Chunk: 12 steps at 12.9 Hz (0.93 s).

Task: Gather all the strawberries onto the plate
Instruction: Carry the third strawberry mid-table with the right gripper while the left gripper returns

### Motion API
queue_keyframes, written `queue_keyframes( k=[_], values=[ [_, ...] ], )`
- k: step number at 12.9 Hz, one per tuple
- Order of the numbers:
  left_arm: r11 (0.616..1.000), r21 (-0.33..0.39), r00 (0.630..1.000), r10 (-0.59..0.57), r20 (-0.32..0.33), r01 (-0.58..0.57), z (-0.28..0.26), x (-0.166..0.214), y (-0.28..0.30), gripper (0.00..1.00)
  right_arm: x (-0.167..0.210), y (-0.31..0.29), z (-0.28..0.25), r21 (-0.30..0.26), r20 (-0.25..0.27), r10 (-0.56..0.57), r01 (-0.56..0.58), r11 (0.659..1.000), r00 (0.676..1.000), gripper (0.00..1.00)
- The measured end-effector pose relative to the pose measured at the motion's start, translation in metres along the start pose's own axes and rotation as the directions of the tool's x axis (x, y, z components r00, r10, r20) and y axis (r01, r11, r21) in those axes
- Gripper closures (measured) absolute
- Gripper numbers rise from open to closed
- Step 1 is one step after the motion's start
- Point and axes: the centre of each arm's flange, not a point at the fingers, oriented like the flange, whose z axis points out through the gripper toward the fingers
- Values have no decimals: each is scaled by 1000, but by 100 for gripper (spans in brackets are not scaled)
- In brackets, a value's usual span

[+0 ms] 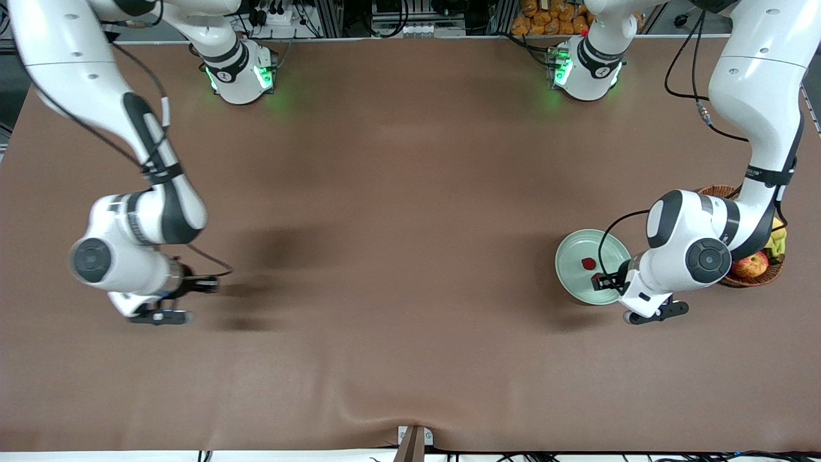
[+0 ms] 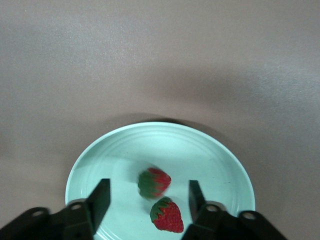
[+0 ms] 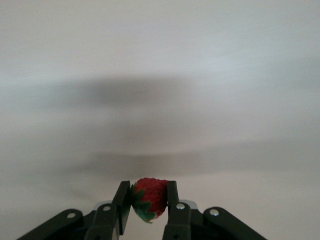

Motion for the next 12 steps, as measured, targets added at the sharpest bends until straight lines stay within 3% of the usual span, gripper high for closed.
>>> queue_keyframes(
  k=[2, 5, 7, 12],
  values=[
    [1000, 5, 1000, 3, -6, -3, -14, -1, 2, 1, -17, -85, 4, 116, 6, 50, -50, 992, 999, 66],
    [1000, 17, 1000, 0, 14, 0, -47, -21, 32, 0, -46, -194, 15, 264, -48, 110, -94, 960, 993, 66],
    [999, 8, 999, -45, 21, 45, -55, -38, 67, 0, -69, -246, 34, 342, -42, 201, -175, 923, 979, 66],
    [992, -15, 991, -127, 31, 127, -46, -71, 136, 0, -118, -357, 51, 434, 20, 388, -358, 827, 922, 66]
  ],
)
